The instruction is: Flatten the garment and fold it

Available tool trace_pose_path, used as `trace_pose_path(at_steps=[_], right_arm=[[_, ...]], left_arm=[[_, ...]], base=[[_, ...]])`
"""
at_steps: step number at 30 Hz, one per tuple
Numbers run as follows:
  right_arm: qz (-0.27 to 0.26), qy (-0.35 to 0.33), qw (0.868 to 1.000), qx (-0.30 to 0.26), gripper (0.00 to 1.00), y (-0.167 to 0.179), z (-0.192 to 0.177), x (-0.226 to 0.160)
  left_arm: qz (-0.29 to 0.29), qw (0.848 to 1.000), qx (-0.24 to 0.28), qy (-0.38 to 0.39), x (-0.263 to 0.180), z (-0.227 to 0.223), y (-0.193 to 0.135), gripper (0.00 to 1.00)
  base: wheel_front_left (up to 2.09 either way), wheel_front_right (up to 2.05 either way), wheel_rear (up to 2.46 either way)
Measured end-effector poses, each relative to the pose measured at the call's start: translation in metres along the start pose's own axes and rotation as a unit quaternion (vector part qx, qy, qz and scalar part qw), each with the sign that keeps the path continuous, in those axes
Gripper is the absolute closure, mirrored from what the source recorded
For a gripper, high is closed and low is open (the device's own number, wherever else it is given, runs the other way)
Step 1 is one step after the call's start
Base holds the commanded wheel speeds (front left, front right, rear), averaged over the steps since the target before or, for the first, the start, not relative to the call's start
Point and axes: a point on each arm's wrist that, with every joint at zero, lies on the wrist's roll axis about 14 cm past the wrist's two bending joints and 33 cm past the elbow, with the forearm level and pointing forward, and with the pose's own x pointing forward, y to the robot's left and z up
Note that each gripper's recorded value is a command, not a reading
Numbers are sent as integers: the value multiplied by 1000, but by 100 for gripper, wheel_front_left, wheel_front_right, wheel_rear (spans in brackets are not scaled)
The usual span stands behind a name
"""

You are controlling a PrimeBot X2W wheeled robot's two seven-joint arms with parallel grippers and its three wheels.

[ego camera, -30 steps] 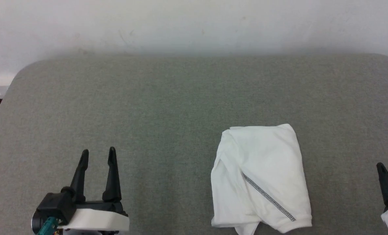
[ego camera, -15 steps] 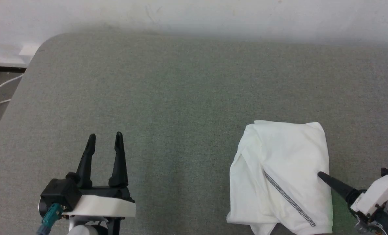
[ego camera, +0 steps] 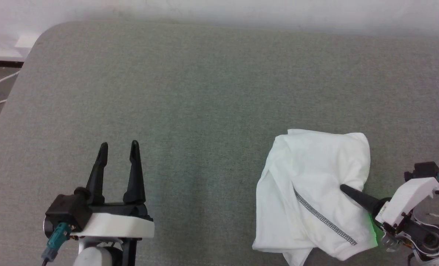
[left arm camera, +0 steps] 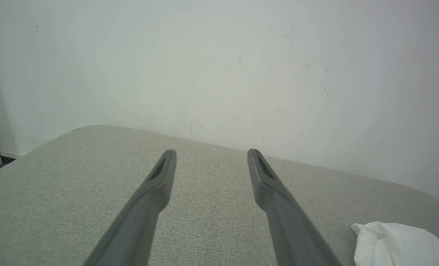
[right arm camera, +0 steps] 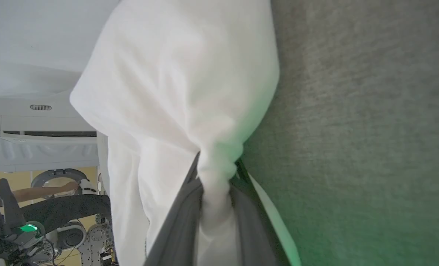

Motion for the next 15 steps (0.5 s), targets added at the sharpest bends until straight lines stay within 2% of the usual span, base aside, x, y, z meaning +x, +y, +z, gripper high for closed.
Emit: trace_pose_path(at_steps=[3,7,12,15], right_arm=[[-10,-8,999,-38,100,1,4,-5],[-48,-22,988,-144,100,-5,20,-15],[-140,-50,950,-274,100,-30,56,-41],[-189,-63,929,-311,100,-46,76,-59]], left_arm=[[-8,1000,-2,-3,2,1,-6,0],[-26,1000,-4,-6,5,3,-17,0],[-64,998,-17,-8,14,1,-44,0],[-93,995,-26,-7,20,-3,-65,0]], base=[[0,0,0],[0,0,0],[0,0,0],[0,0,0]])
